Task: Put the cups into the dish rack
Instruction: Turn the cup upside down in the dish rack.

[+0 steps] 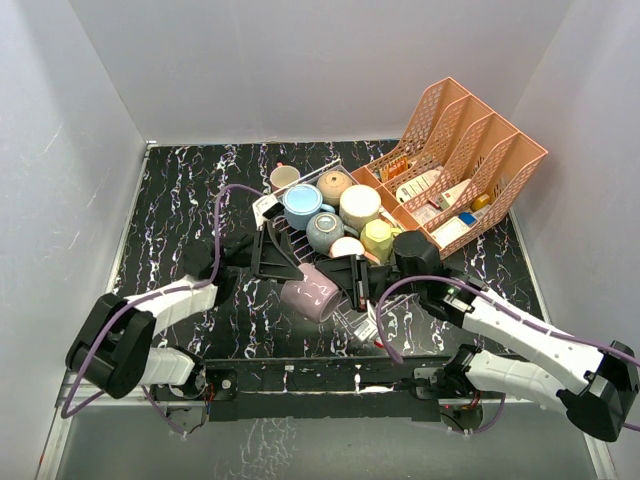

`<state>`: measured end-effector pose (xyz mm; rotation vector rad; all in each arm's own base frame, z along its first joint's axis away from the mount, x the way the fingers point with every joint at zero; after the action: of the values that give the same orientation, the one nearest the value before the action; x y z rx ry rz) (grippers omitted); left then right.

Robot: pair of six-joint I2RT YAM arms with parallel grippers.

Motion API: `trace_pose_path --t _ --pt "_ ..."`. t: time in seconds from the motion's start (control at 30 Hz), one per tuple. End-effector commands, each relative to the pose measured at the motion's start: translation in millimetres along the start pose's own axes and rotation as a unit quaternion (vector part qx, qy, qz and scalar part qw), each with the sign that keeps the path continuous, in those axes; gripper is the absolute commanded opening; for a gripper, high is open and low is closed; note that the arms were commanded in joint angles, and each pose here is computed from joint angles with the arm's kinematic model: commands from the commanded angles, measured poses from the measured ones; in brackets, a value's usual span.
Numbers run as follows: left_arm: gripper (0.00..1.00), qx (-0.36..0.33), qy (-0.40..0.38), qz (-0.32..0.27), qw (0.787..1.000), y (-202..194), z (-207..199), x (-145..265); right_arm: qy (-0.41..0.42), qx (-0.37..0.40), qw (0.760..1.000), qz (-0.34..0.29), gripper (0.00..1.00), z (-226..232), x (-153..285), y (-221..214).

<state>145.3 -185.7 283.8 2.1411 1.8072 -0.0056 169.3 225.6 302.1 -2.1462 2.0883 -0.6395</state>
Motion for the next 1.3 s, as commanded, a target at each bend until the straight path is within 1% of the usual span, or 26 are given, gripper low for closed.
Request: trace_pose_path --t 0.0,0.03,0.13,0.2,0.27,0.37,0.4,0.5,0.63,0.7,0.73,0.83,0.97,1.13,1.2,1.27 --pt "0.72 -0.099 -0.015 -0.033 0.994 -2.9 -15.2 1.9 -0.051 0.009 0.998 0.029 0.08 -31.3 19.9 -0.4" --pt "0.74 -0.104 -0.008 -0.04 0.994 -2.4 -15.0 2.8 -0.051 0.004 0.998 0.029 0.08 -31.3 21.9 1.1" --pt "0.76 -0.125 0.023 -0.06 0.99 -1.6 -15.2 4.7 -0.049 -0.02 0.998 0.035 0.08 -32.0 28.5 4.3" --pt "0.77 -0.132 0.06 -0.073 0.987 -0.8 -11.5 6.5 -0.047 -0.043 0.997 0.042 0.08 -33.3 32.8 4.5" --pt "0.77 -0.16 0.105 -0.095 0.977 0.4 -10.2 8.6 -0.04 -0.074 0.995 0.05 0.08 -35.0 37.6 4.0" --pt "0.82 -0.232 0.175 -0.143 0.946 0.0 -16.0 14.9 -0.021 -0.133 0.989 0.063 0.08 -35.8 44.4 2.7" --pt "0.83 -0.257 0.195 -0.166 0.932 -0.1 -18.9 18.0 -0.005 -0.155 0.986 0.064 0.08 -33.2 46.2 3.9" --pt "0.87 -0.315 0.244 -0.233 0.887 -1.5 -25.5 29.4 0.0 -0.218 0.973 0.079 0.08 -34.8 51.4 2.5" --pt "0.89 -0.343 0.314 -0.312 0.829 -4.0 -23.4 48.5 0.015 -0.306 0.948 0.089 0.08 -34.1 53.9 1.4" --pt "0.89 -0.346 0.336 -0.341 0.807 -5.8 -21.7 56.2 0.028 -0.344 0.934 0.092 0.08 -32.7 53.4 0.7" --pt "0.89 -0.347 0.343 -0.35 0.8 -7.3 -20.7 59.1 0.033 -0.362 0.927 0.093 0.08 -32.4 53.1 0.3" --pt "0.89 -0.346 0.357 -0.366 0.787 -12.2 -18.1 65.2 0.054 -0.415 0.903 0.094 0.08 -31.9 52.4 -0.8" --pt "0.89 -0.341 0.368 -0.379 0.777 -16.7 -14.3 70.6 0.087 -0.48 0.868 0.095 0.08 -23.5 52.8 -7.1" --pt "0.89 -0.342 0.37 -0.395 0.768 -21.0 -13.1 74.8 0.114 -0.554 0.818 0.103 0.08 -5.0 71.5 -27.7" --pt "0.89 -0.344 0.37 -0.399 0.765 -21.8 -14.3 75.8 0.12 -0.575 0.802 0.106 0.08 1.4 79.6 -36.6" --pt "0.89 -0.346 0.372 -0.401 0.762 -22.5 -15.2 76.6 0.135 -0.587 0.791 0.106 0.08 8.4 85.0 -42.2"
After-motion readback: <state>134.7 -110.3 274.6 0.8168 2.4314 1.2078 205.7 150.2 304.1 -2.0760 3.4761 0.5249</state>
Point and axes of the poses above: each gripper's point midway between its finger pads, its own x axis back along the fingers, its own z axis along the line the jaws close on, y = z × x, the point moved 9 cm from there along x, back along the fingers, and after that the axes turned 4 degrees about x, right-handed, at the moved point
